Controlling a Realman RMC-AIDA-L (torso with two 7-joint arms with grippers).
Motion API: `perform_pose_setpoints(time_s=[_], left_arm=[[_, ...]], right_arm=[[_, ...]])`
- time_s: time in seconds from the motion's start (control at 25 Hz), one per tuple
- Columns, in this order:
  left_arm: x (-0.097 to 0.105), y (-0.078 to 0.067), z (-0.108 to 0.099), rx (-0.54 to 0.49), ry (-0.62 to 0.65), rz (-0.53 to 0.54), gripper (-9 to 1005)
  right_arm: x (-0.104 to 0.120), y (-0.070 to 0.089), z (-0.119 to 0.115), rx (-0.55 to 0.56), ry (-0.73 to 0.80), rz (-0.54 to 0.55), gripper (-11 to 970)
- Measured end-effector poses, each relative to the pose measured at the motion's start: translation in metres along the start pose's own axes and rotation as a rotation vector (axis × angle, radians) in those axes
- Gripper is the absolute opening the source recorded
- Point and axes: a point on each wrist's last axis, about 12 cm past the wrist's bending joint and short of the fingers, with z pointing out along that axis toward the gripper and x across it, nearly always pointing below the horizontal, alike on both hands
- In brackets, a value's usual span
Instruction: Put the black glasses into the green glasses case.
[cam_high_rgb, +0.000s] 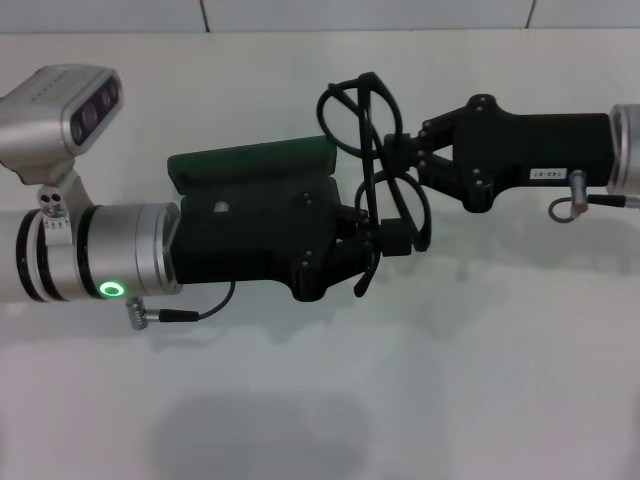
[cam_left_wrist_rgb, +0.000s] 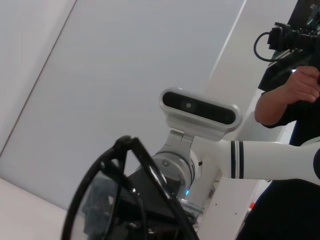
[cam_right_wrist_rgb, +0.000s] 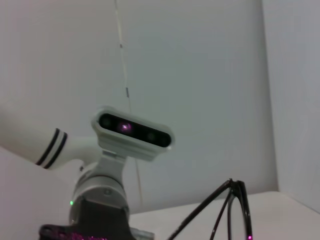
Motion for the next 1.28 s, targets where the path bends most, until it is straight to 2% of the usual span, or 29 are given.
perform_pose_setpoints(time_s=[0.76, 1.28], left_arm=[[-0.001, 0.001, 0.001, -0.007, -0.004, 0.003, 25], [0.000, 0.002, 0.000, -0.019, -0.003, 0.001, 28]], right_arm=[[-0.009, 0.010, 0.024, -0.105, -0.020, -0.025, 94], [-0.008, 0.011, 0.024, -0.101, -0.029, -0.017, 101]])
